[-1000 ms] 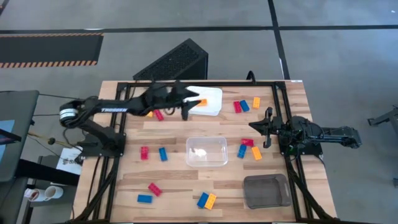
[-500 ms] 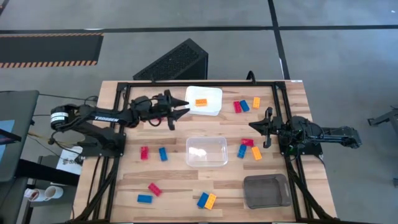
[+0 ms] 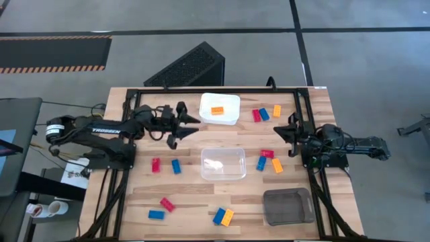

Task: Sort & place blocks by color
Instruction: Put the red game piece into the black bin

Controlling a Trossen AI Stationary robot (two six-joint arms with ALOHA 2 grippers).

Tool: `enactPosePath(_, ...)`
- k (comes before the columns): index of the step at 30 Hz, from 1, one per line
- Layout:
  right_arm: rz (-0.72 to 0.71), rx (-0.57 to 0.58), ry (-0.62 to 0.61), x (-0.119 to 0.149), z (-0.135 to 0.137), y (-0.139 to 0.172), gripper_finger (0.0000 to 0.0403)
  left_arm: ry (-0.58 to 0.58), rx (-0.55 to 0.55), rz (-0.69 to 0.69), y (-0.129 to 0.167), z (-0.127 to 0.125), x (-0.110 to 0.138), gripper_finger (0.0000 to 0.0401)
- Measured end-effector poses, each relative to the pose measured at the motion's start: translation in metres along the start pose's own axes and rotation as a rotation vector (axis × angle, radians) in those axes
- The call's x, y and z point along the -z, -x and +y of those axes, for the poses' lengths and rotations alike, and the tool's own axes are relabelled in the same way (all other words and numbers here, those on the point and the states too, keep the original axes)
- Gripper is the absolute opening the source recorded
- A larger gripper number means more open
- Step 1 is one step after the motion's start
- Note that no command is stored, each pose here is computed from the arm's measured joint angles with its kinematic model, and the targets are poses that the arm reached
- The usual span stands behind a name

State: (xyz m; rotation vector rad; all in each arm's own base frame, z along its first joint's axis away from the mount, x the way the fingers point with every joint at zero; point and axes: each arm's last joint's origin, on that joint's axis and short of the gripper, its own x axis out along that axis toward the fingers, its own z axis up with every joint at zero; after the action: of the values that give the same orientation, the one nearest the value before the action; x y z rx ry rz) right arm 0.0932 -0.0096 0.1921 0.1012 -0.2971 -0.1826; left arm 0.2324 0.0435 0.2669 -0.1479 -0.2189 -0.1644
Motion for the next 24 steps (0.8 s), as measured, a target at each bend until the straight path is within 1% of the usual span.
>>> enactPosePath(3, -0.014, 0.025, -0.051, -0.001, -0.001, 0.0, 0.0033, -0.036, -0.002, -0.008, 0.003, -0.012, -0.006, 0.0142)
enactPosePath(6, -0.015, 0.051, -0.101, -0.001, -0.002, 0.0, 0.0033, -0.076, -0.067, 0.015, 0.006, -0.019, -0.009, 0.0142)
enactPosePath(9, -0.021, 0.085, -0.127, -0.001, -0.003, 0.0, 0.0033, -0.112, -0.178, 0.058, 0.011, -0.02, -0.008, 0.0142)
enactPosePath(11, -0.027, 0.125, -0.126, -0.002, -0.004, 0.0, 0.0033, -0.131, -0.274, 0.093, 0.014, -0.018, -0.007, 0.0141)
enactPosePath(13, 0.008, 0.163, -0.114, -0.002, -0.005, 0.0, 0.0033, -0.144, -0.379, 0.141, 0.016, -0.014, -0.002, 0.0141)
enactPosePath(15, 0.009, 0.178, -0.11, -0.009, -0.004, 0.0, 0.0033, -0.15, -0.453, 0.173, 0.018, -0.011, 0.001, 0.0141)
enactPosePath(17, 0.013, 0.186, -0.102, -0.017, -0.004, -0.001, 0.0033, -0.153, -0.477, 0.184, 0.019, -0.008, 0.002, 0.0141)
enactPosePath(19, 0.064, 0.199, -0.088, -0.019, -0.003, -0.003, 0.0033, -0.152, -0.472, 0.185, 0.019, -0.007, 0.002, 0.0141)
enactPosePath(24, 0.164, 0.288, -0.064, -0.025, -0.004, -0.01, 0.0033, -0.17, -0.465, 0.193, 0.02, -0.008, 0.001, 0.0141)
